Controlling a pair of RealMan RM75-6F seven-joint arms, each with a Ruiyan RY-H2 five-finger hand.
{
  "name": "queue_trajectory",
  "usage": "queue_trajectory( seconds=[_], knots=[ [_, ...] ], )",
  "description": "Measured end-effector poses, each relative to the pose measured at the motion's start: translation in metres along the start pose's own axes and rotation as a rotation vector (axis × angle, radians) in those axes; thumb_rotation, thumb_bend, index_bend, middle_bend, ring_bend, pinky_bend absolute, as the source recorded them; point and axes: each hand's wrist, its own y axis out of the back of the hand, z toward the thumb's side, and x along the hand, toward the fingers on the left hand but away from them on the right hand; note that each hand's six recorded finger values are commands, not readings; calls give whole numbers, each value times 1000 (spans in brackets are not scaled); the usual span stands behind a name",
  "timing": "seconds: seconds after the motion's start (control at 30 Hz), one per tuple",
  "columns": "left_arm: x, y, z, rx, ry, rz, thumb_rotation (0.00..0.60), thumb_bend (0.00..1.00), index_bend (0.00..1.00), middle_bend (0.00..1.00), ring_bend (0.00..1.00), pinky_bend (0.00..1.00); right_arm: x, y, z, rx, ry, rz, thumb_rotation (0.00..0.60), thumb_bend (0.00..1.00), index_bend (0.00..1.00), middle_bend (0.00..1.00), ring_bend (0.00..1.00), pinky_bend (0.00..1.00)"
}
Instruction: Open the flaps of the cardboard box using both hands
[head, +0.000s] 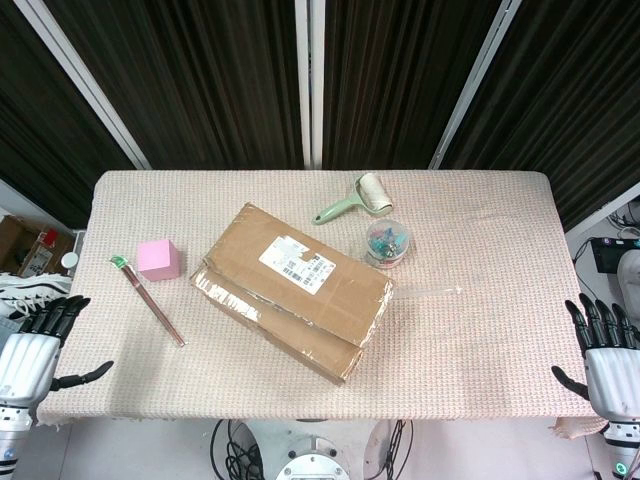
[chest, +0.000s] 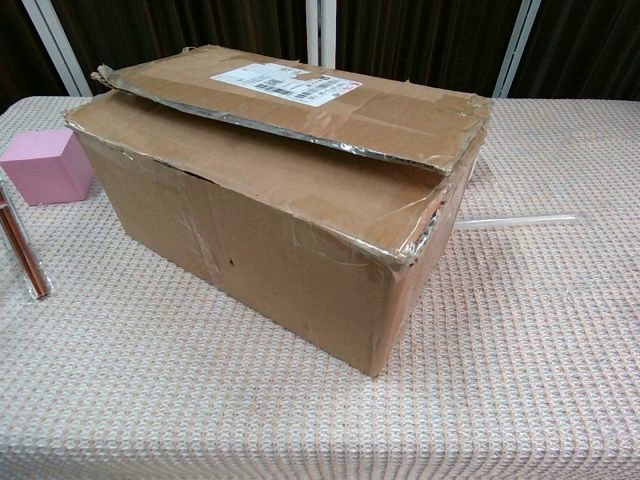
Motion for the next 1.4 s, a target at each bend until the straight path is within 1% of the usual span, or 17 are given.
queue_trajectory(
  seconds=[0.2,0.3,0.37,0.5,0.53,0.6,0.73,0.87,1.03,1.13,1.27,1.33,1.4],
  knots=[
    [-2,5,-2,1,8,7,240,95,134,144,125,234,-6,11,9,-28,24,-18,600,0,0,0,0,0],
    [-2,5,-3,0,13,2,242,95,134,145,125,233,-12,19,22,-45,56,-31,600,0,0,0,0,0],
    [-1,4,-4,1,15,-3,244,95,134,145,125,234,-18,26,36,-67,93,-42,600,0,0,0,0,0],
    [1,-2,-3,-5,15,-14,245,95,134,144,125,233,-32,42,74,-101,189,-63,600,0,0,0,0,0],
    [2,-3,-3,-6,13,-20,249,95,134,144,125,233,-37,45,88,-105,222,-65,600,0,0,0,0,0],
    [3,-6,-2,-4,10,-29,255,95,134,144,125,233,-44,50,109,-104,274,-59,600,0,0,0,0,0],
    [4,-7,-2,-2,9,-32,260,95,134,145,125,233,-55,55,161,-95,399,-37,600,0,0,0,0,0],
    [3,-8,-3,-10,14,-34,296,95,134,145,125,233,-60,50,203,-95,488,-21,600,5,0,0,0,0],
    [-1,-4,-5,-5,17,-30,299,95,134,144,125,233,-63,33,248,-116,562,18,600,5,0,0,0,0],
    [-3,-2,-8,-3,27,-26,298,95,134,145,125,233,-64,28,264,-135,586,24,600,5,0,0,0,0],
    [-5,-2,-12,-4,34,-28,299,95,134,144,125,233,-66,25,274,-151,603,22,600,23,0,0,0,0],
    [-5,-3,-13,-4,36,-29,300,95,134,145,125,233,-66,25,275,-160,606,22,600,55,0,0,0,0],
    [-5,-3,-13,-4,36,-31,301,95,134,145,125,233,-66,25,277,-167,612,21,600,118,0,0,0,0]
  ],
)
